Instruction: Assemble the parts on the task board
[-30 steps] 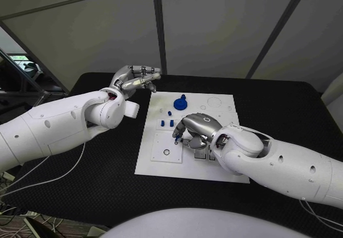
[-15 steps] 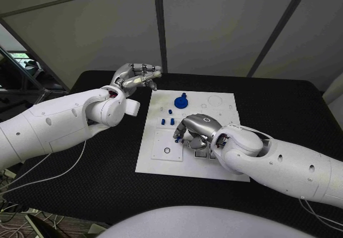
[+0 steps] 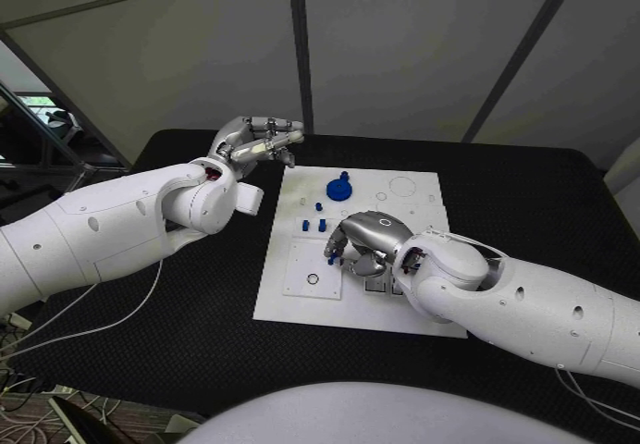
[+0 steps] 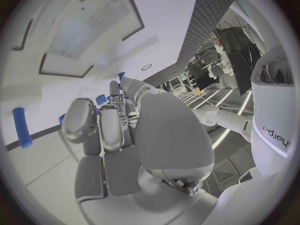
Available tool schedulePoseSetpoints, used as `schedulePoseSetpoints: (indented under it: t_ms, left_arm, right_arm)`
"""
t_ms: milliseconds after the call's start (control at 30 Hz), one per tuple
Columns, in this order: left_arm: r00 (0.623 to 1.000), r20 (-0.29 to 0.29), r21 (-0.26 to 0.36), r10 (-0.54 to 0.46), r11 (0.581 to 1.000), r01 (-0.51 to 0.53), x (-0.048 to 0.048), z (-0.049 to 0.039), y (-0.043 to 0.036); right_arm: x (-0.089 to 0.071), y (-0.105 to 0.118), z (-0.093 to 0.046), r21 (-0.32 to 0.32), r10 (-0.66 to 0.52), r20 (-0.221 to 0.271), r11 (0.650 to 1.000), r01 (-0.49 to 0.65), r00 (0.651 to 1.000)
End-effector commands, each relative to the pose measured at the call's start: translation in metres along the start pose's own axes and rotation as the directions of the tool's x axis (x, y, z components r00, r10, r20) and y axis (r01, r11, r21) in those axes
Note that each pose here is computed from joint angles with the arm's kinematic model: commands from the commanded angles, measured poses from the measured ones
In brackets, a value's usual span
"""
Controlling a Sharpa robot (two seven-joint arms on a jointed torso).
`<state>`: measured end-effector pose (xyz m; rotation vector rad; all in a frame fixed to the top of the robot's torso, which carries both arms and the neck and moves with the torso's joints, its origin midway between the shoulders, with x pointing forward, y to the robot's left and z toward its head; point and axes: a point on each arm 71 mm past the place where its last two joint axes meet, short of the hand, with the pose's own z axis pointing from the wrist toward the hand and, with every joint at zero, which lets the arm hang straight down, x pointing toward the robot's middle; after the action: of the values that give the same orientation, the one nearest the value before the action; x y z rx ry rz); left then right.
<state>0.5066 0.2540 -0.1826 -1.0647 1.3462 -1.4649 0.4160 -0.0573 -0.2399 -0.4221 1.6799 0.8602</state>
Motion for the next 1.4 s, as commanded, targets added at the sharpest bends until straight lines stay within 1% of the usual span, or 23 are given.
schedulePoseSetpoints:
  t_ms: [33,467,600,767,1100,1267,1400]
  left_arm:
    - [1.000,-0.012,0.004,-0.008,1.000,0.008,0.0013,0.0007,-0.0013]
    - [1.000,-0.016,0.002,-0.010,1.000,0.010,0.0022,0.0010,-0.0010]
    - [1.000,-0.015,0.001,-0.009,1.000,0.009,0.0019,0.0011,-0.0009]
    - [1.000,-0.015,-0.001,-0.009,1.000,0.009,0.0015,0.0010,-0.0007]
    - [1.000,-0.015,-0.005,-0.009,1.000,0.009,0.0002,0.0010,-0.0003]
    - [1.000,-0.015,-0.007,-0.009,1.000,0.008,-0.0009,0.0011,0.0001]
    - [1.000,-0.014,-0.009,-0.008,1.000,0.008,-0.0021,0.0008,0.0002]
  right_arm:
    - [0.002,-0.001,0.001,0.013,-0.016,-0.019,1.000,0.016,1.000]
    - [0.010,0.005,0.003,0.007,-0.038,-0.075,0.999,0.039,0.996]
    - [0.011,0.005,0.002,0.010,-0.043,-0.073,0.999,0.044,0.996]
    - [0.009,0.004,0.002,0.016,-0.041,-0.042,0.999,0.042,0.998]
    - [0.000,0.005,-0.003,0.002,-0.029,0.062,1.000,0.029,0.998]
    - [-0.005,0.007,-0.013,-0.015,-0.017,0.112,1.000,0.019,0.994]
    - [-0.011,0.004,-0.026,-0.010,-0.011,0.135,1.000,0.012,0.991]
